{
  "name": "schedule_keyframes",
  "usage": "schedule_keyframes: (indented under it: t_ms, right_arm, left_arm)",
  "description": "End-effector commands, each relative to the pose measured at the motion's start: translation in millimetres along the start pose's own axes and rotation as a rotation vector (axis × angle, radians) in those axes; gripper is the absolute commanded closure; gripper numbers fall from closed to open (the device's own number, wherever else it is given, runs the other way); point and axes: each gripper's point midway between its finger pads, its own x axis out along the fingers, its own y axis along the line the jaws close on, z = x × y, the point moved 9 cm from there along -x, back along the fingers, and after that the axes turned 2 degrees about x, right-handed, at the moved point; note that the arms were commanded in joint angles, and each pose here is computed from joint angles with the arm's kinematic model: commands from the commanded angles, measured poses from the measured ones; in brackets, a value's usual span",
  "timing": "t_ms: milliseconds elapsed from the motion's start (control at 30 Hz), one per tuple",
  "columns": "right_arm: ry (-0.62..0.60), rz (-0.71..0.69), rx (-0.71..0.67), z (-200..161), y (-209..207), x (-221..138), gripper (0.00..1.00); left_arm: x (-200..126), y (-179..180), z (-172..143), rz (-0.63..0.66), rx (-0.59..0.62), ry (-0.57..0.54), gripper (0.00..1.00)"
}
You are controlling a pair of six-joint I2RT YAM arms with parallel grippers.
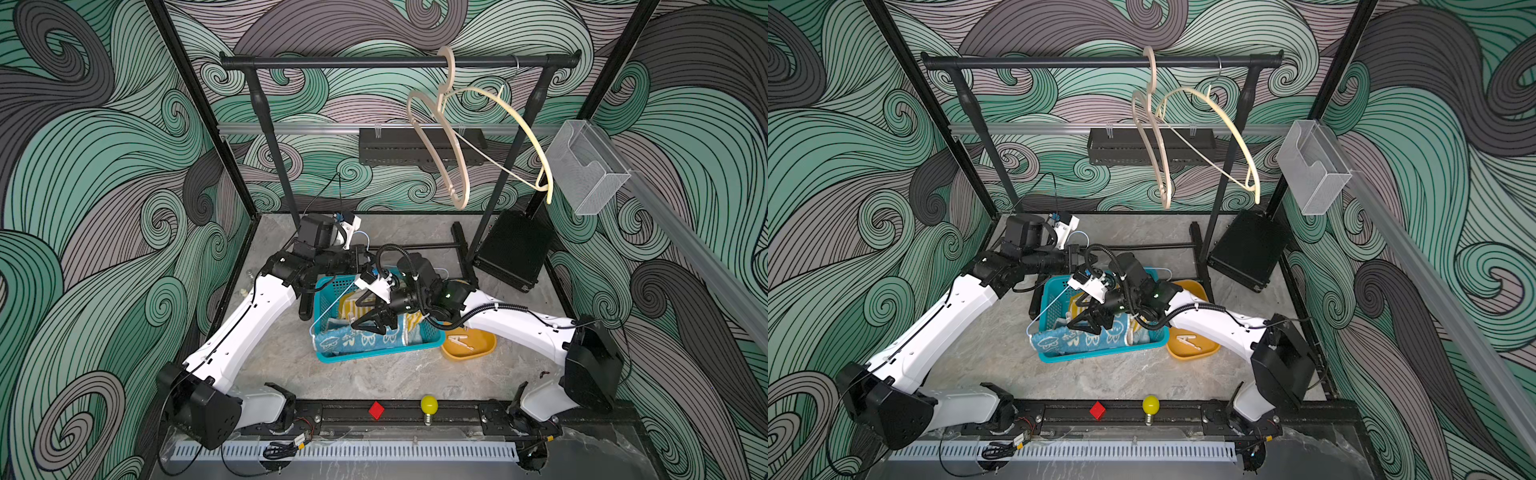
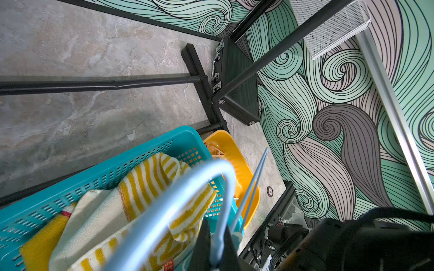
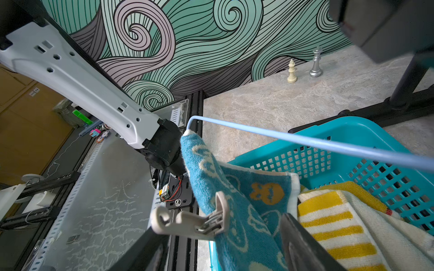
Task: Remove the clothespins securing towels to the hanger
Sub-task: Remove the clothespin from the hanger.
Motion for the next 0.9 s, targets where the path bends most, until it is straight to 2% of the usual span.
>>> schedule_keyframes:
  t_ms: [0, 433, 867]
  right_arm:
    - [-0.088, 0.037, -0.134, 18.8, 18.5, 0.2, 0.26]
    - [-0.083, 0.058, -0.147, 18.6, 27.0, 7.4, 0.26]
    - [-0.052, 0.002, -0.125, 13.2, 32.4, -12.1, 0.25]
  left_arm:
    - [6.1, -7.2, 0.2, -0.022, -0.012, 0.043, 1.00]
    - [12.0, -0.9, -3.3, 0.001, -0.053, 0.075, 1.00]
    - [-0.4, 7.4, -3.8, 0.042, -0.088, 0.048, 1.00]
